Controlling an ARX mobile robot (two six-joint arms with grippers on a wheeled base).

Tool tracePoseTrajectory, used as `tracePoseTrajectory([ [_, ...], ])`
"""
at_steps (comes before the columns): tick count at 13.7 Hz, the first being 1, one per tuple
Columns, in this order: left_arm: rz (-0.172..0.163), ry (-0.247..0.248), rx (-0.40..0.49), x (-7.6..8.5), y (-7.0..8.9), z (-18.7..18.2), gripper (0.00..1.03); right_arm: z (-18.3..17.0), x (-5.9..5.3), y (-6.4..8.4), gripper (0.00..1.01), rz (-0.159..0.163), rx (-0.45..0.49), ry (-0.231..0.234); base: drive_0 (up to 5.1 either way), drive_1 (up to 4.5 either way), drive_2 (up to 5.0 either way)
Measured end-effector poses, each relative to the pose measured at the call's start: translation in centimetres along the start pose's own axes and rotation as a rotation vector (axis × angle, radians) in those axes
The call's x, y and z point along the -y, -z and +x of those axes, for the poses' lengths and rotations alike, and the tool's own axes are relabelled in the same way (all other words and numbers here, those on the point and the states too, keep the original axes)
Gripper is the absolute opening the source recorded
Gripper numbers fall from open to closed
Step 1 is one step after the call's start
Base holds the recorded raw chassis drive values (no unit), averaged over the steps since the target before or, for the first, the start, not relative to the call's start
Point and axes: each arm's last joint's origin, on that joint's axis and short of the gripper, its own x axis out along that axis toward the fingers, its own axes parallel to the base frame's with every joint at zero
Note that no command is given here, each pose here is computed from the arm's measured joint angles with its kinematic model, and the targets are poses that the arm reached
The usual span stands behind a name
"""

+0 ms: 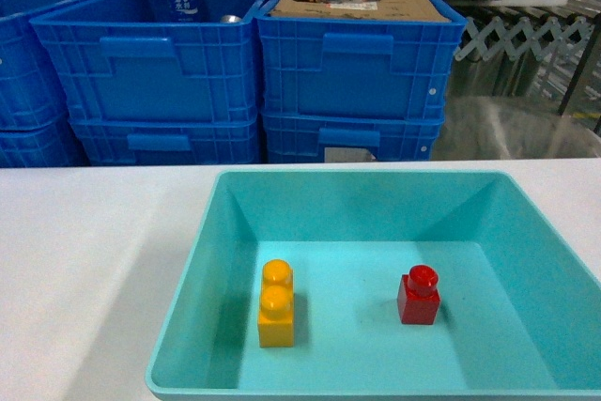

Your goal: Pick red block from blue box to shelf

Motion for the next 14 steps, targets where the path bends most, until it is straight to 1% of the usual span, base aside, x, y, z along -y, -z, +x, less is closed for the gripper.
tracePoseTrajectory([
  [14, 0.0, 0.0, 0.0, 0.0, 0.0, 0.0, 0.98, 0.0, 0.0, 0.0, 0.98, 0.0, 0.0, 0.0, 0.0, 0.0, 0.0],
])
